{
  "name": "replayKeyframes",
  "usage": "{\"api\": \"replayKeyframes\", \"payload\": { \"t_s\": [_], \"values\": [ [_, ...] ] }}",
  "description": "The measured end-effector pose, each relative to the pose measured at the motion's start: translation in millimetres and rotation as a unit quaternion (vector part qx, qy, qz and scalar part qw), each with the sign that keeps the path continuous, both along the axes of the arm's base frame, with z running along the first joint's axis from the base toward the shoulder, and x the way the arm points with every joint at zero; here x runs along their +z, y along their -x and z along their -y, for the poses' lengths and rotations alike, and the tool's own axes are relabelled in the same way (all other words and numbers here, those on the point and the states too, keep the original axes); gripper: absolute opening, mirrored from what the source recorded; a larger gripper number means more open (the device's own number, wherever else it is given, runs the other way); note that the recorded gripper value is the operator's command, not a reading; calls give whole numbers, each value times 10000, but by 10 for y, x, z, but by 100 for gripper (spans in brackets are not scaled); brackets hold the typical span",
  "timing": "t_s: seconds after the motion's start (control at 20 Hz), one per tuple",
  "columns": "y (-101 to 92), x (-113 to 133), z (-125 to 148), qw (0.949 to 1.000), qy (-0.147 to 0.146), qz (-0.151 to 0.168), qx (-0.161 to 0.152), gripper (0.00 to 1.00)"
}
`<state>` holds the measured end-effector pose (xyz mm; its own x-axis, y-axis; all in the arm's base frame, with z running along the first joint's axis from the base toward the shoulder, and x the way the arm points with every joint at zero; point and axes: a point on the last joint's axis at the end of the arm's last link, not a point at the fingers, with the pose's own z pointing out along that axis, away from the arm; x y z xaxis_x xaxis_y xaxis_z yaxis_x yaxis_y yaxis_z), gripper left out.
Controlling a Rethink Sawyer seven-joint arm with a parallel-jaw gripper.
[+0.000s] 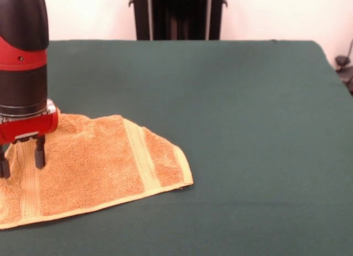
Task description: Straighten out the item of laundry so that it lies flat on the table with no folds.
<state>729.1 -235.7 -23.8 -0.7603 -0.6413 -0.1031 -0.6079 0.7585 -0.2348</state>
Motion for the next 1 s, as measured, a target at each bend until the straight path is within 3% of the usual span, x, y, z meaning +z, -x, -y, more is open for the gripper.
{"api": "replayKeyframes", "payload": {
  "t_s": [0.55,0.7,1.0],
  "values": [
    [81,243,-58,9986,-84,-506,-116,100],
    [215,310,-57,9962,-88,-851,-186,100],
    [379,374,-52,9919,-104,-1233,-278,100]
  ]
}}
